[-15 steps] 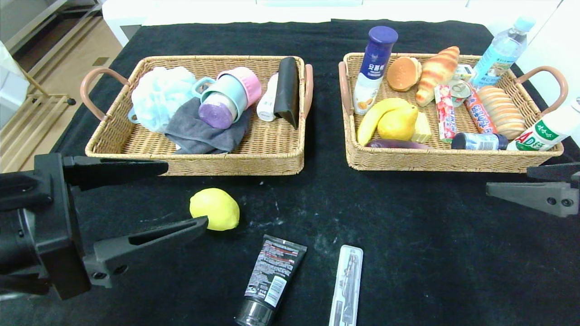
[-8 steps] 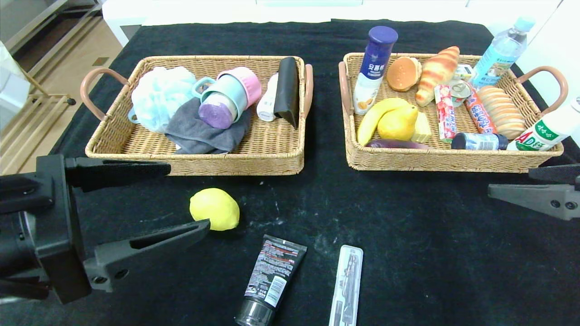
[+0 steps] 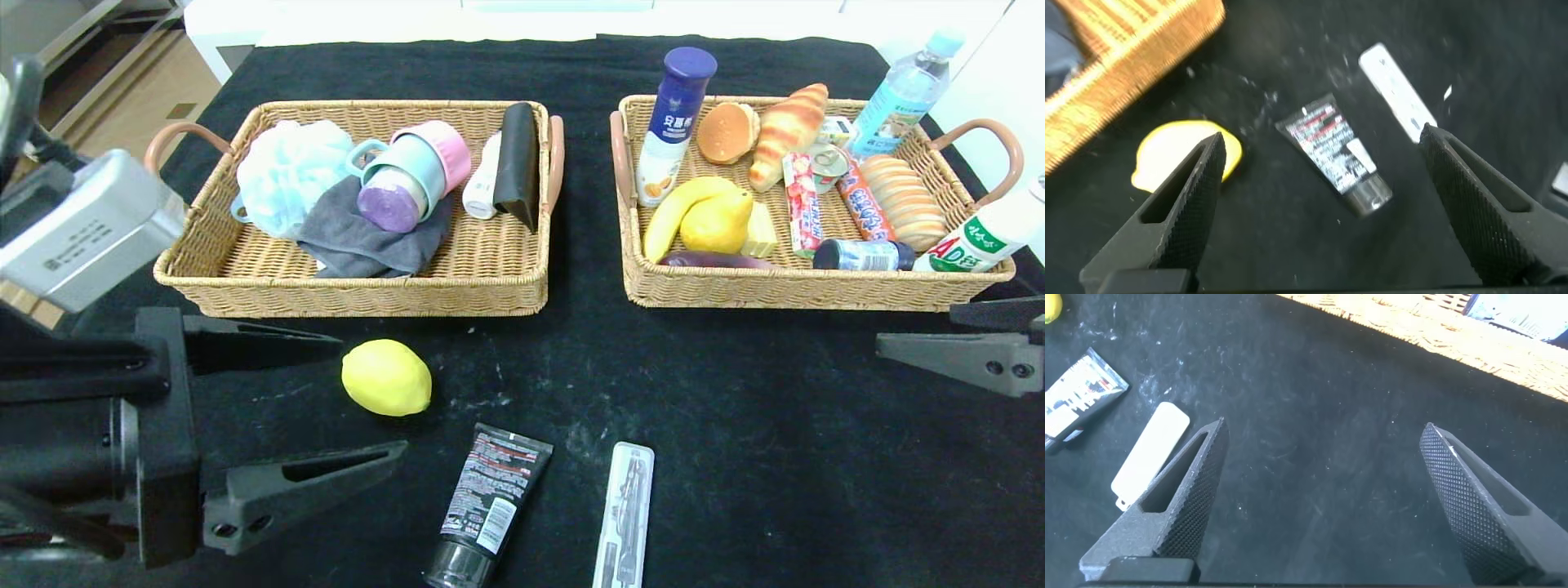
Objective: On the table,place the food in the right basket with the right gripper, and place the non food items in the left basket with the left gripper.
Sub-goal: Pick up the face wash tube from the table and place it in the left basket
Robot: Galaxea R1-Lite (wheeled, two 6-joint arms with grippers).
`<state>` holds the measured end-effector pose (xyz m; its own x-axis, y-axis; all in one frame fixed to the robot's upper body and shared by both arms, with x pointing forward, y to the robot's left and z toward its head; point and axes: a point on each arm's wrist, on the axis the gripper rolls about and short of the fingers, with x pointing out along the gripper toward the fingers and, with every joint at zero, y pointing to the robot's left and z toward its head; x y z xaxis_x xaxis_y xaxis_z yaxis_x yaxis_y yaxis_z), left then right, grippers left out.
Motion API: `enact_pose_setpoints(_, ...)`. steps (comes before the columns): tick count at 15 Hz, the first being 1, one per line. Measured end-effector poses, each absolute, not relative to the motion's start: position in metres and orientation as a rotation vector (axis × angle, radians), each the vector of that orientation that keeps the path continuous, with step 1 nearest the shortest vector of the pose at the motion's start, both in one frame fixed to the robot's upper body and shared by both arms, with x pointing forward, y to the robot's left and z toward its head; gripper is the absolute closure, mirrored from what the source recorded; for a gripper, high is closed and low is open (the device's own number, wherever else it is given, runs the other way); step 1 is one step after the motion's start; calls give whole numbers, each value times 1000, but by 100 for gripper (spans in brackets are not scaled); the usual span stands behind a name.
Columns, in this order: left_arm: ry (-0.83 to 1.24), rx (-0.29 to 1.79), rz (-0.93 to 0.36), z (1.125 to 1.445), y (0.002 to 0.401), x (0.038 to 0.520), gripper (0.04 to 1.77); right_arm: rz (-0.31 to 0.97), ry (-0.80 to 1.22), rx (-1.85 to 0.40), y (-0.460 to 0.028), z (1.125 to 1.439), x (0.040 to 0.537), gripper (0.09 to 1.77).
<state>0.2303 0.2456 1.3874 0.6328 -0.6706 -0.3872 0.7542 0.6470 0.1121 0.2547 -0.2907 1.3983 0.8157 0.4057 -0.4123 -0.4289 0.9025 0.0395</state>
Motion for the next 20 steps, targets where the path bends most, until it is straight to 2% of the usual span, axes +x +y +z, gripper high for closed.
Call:
enact_pose_setpoints(8,517,341,-692,1391,203,244,9,438,426,-54,-292,1399,256,15)
enact_pose_setpoints(13,664,398,-631,1370,176,247,9,434,424,-53,-292,1400,257,15)
enact_pose_setpoints(20,822,459,-628,1346,149,248,9,422,420,-50,-294,1400,259,15)
